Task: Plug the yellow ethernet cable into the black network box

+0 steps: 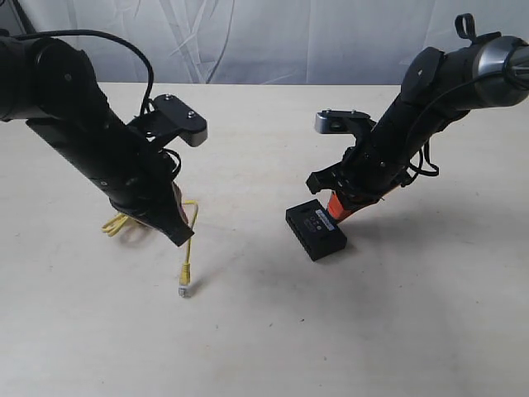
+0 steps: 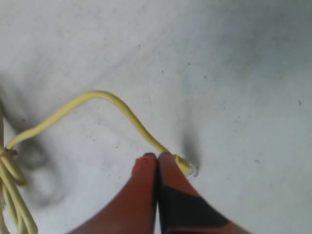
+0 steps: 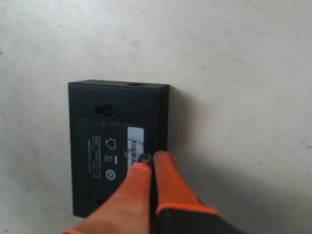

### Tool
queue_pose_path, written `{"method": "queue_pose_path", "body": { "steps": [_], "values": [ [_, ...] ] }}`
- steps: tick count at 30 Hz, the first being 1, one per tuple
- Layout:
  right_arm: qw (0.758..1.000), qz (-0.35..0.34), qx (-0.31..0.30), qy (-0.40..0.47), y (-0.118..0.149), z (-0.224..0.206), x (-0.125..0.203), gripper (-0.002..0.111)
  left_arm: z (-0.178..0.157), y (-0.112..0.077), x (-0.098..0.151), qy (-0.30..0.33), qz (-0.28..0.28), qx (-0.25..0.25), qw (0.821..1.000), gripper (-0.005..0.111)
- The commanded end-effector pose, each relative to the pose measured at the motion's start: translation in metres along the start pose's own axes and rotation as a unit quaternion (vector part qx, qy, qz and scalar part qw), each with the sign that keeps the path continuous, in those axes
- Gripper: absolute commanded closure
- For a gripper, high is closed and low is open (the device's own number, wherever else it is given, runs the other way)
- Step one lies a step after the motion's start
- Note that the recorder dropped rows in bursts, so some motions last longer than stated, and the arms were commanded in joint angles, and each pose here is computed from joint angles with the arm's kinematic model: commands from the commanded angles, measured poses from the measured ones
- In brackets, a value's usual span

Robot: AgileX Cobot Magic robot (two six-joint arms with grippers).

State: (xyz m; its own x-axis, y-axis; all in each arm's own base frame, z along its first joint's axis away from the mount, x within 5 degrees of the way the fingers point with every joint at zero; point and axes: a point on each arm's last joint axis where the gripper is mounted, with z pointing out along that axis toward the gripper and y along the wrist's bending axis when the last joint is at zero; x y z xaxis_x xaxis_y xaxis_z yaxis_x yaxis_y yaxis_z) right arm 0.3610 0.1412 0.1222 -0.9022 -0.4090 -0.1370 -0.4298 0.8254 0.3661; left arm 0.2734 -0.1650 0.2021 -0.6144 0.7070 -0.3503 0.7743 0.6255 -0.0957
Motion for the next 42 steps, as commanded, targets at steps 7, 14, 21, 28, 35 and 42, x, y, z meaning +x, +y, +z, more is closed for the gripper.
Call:
{"method": "queue_pose_path", "body": {
  "steps": [7, 14, 21, 28, 35, 42],
  "values": [
    [1.000, -0.013, 0.013, 0.002, -0.003, 0.000, 0.001, 0.109, 0.027, 0.009, -0.003, 0.001, 0.017, -0.005, 1.000, 0.107],
    [1.000, -0.013, 0.013, 0.002, -0.003, 0.000, 0.001, 0.109, 0.006, 0.001, 0.000, 0.006, 0.255, 0.007, 0.967, 0.107],
    [1.000, -0.013, 0.013, 0.002, -0.003, 0.000, 0.001, 0.109, 0.012, -0.008, 0.026, 0.037, 0.507, 0.055, 0.860, 0.107],
    [1.000, -0.013, 0.016, -0.003, -0.003, 0.000, 0.000, 0.109, 0.026, -0.017, 0.035, -0.025, 0.601, 0.054, 0.797, 0.107],
    [1.000, -0.013, 0.016, -0.003, -0.003, 0.000, 0.000, 0.109, 0.034, -0.009, 0.035, -0.022, 0.612, 0.004, 0.790, 0.084],
    [1.000, -0.013, 0.016, -0.003, -0.003, 0.000, 0.000, 0.109, 0.050, -0.014, 0.032, 0.000, 0.653, -0.014, 0.758, 0.076]
  ]
}}
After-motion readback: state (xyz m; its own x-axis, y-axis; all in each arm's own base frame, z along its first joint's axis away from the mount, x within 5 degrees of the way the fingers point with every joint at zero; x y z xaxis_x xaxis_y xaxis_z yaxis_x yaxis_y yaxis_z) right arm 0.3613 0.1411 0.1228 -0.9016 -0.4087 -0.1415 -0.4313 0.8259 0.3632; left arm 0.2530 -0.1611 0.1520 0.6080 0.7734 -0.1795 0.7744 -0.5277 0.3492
